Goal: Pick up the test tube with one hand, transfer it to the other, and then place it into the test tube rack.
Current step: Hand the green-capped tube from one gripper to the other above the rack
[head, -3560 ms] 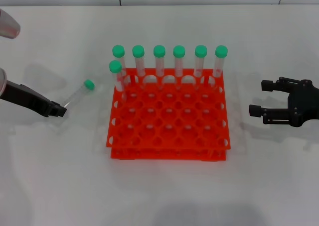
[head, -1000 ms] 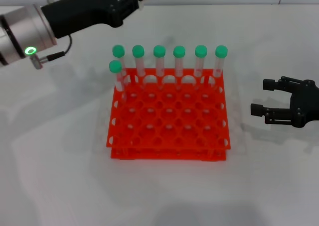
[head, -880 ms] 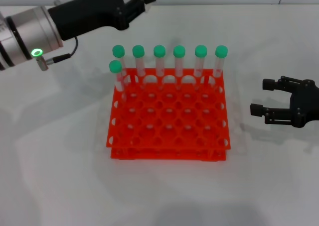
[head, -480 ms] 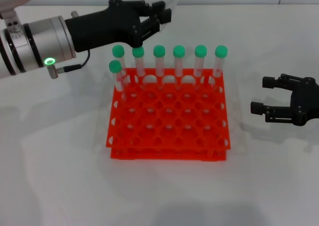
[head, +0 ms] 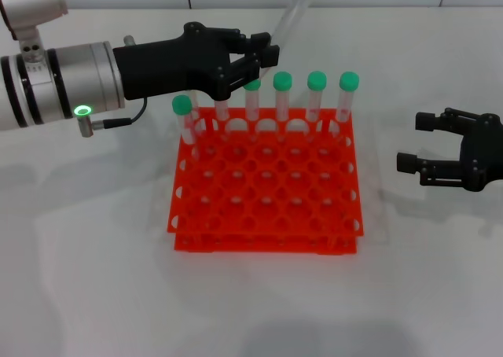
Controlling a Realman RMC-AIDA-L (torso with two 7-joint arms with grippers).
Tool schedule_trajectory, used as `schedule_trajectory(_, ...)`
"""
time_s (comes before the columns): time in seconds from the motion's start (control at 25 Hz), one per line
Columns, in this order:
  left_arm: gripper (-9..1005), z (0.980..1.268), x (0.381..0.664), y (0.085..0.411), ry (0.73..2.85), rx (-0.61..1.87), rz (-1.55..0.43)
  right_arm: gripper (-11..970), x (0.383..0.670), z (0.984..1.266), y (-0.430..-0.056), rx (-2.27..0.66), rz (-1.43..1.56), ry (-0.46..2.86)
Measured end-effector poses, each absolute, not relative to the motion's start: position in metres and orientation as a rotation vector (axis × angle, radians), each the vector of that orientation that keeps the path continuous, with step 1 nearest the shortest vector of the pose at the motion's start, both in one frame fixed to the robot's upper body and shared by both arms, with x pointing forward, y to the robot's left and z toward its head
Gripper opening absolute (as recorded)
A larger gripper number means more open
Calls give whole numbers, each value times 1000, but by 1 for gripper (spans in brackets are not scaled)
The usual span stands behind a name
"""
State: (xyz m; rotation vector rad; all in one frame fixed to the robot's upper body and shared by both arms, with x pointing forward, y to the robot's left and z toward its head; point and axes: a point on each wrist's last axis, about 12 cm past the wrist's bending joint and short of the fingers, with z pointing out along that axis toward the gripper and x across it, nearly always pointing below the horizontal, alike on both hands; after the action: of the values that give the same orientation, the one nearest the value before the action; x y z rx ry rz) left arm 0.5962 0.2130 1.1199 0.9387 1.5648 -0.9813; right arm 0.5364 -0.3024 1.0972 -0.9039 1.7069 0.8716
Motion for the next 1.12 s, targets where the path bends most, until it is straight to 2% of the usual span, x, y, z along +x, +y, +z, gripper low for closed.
schedule_trajectory(0.6,191,1119,596,220,1621,958,-987,822,539,1105,-304,-898,859,1677)
schedule_trajectory(1.12,190,1120,596,219,1611,969,-982,820,554,1126,-299,-825,887,1642)
